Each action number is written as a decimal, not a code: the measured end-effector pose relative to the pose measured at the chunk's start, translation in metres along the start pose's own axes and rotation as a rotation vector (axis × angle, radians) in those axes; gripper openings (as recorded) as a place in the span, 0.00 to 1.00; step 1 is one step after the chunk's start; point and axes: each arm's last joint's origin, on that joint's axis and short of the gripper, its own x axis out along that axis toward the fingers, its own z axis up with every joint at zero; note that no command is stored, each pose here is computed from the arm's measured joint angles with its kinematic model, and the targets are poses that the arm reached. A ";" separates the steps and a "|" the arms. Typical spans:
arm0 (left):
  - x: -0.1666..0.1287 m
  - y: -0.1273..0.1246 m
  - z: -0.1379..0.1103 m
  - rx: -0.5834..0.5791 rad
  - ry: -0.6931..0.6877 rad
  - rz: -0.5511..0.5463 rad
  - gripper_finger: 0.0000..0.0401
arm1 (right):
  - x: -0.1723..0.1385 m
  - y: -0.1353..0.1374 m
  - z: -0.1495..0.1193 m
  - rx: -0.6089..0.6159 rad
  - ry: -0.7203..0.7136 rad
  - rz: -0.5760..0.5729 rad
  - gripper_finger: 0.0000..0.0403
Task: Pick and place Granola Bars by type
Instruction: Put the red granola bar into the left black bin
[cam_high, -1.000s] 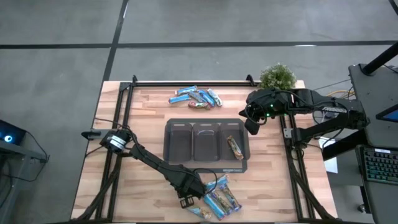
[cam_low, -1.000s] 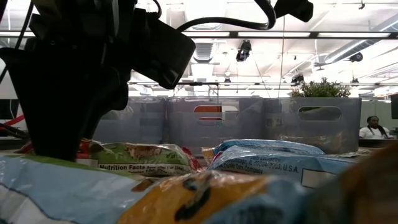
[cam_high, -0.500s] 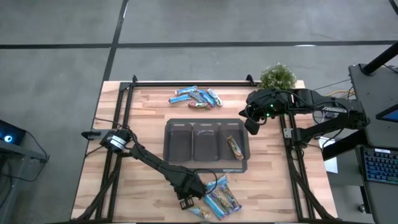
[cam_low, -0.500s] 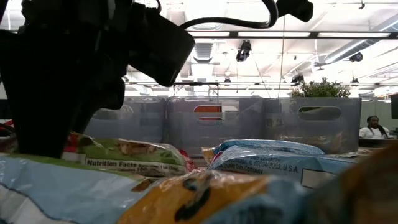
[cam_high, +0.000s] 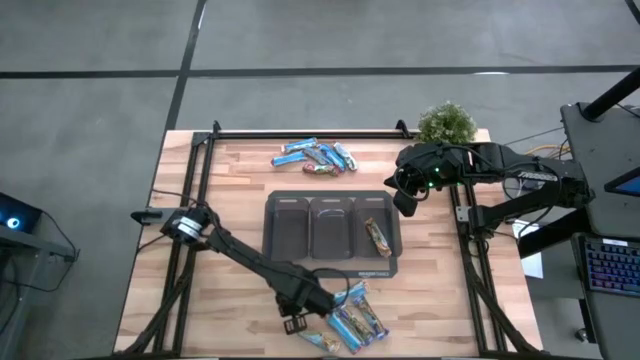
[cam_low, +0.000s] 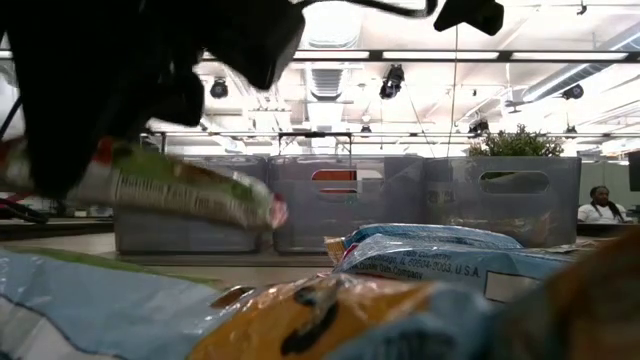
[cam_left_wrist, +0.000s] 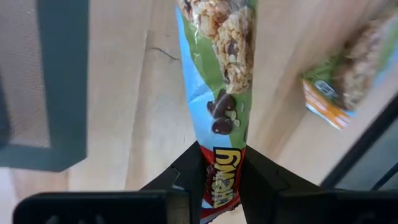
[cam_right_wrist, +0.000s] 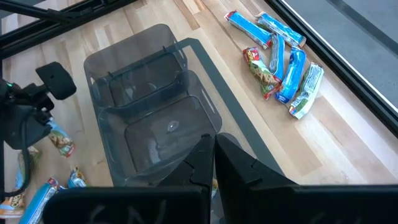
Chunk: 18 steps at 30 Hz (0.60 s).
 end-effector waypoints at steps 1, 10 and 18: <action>-0.004 0.000 0.000 0.005 0.002 0.002 0.16 | 0.000 0.000 0.000 -0.002 0.000 0.000 0.02; -0.060 -0.003 -0.001 0.021 -0.014 -0.009 0.16 | 0.000 0.000 0.000 -0.002 0.000 0.000 0.02; -0.117 0.000 -0.008 0.038 -0.142 0.004 0.16 | 0.000 0.000 0.000 -0.001 0.000 0.000 0.02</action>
